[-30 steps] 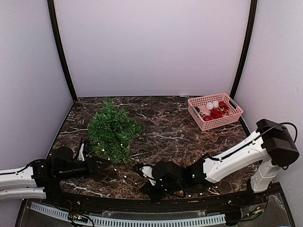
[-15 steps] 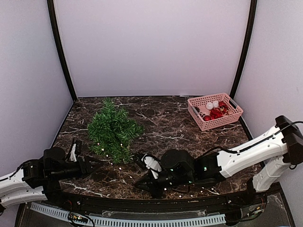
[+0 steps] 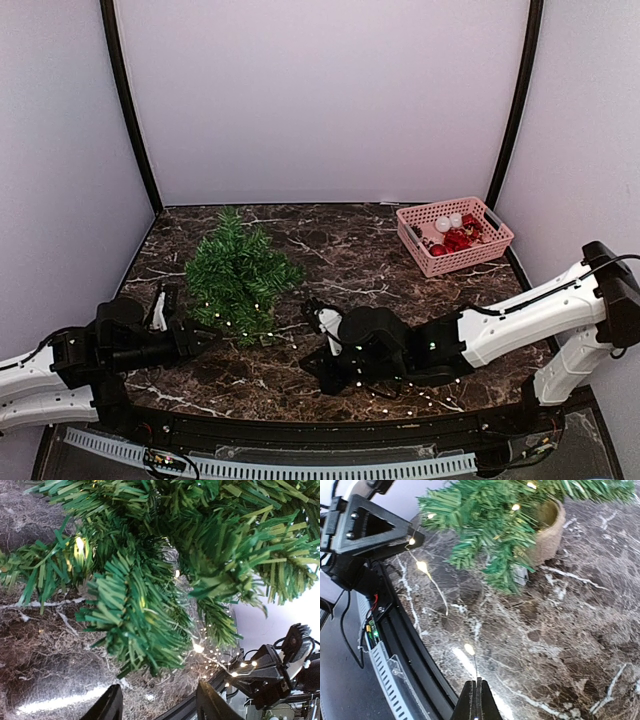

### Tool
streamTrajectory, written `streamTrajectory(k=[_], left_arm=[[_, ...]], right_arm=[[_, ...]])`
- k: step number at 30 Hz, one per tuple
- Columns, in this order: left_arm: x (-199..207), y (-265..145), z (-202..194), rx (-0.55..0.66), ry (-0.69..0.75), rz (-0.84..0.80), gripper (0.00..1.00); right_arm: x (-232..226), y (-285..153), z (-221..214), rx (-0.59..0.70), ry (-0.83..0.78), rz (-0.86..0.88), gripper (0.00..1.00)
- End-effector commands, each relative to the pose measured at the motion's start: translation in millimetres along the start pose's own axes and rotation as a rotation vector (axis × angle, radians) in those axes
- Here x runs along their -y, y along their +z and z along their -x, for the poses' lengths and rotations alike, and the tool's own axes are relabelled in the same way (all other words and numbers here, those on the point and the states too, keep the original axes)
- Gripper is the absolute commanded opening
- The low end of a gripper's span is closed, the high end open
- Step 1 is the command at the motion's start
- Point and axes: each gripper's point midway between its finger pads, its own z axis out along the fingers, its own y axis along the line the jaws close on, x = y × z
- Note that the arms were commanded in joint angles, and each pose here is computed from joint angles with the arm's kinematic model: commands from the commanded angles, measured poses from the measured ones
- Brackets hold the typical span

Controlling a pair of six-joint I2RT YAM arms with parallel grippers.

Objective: Decorate the small christmas tree
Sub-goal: Wrap the side of the string light in the gap of the branches.

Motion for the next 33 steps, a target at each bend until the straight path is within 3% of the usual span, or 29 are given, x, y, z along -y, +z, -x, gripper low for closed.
streamTrajectory(k=[1, 11, 16, 19, 25, 33], left_arm=[[15, 1, 12, 0.041, -0.007, -0.072, 0.52], [24, 14, 17, 0.02, -0.011, -0.098, 0.48], [18, 18, 16, 0.008, -0.009, -0.06, 0.36], [16, 19, 16, 0.013, -0.021, -0.057, 0.23], [13, 18, 17, 0.019, -0.028, -0.05, 0.04], [10, 17, 17, 0.02, -0.029, -0.04, 0.0]], right_arm=[[21, -8, 5, 0.04, 0.057, -0.079, 0.0], [22, -12, -4, 0.016, 0.039, -0.049, 0.0], [-9, -6, -22, -0.054, -0.064, 0.085, 0.0], [-23, 0, -41, -0.114, -0.114, 0.138, 0.0], [-24, 18, -76, -0.248, -0.144, 0.152, 0.0], [-32, 39, -86, -0.306, -0.183, 0.177, 0.0]])
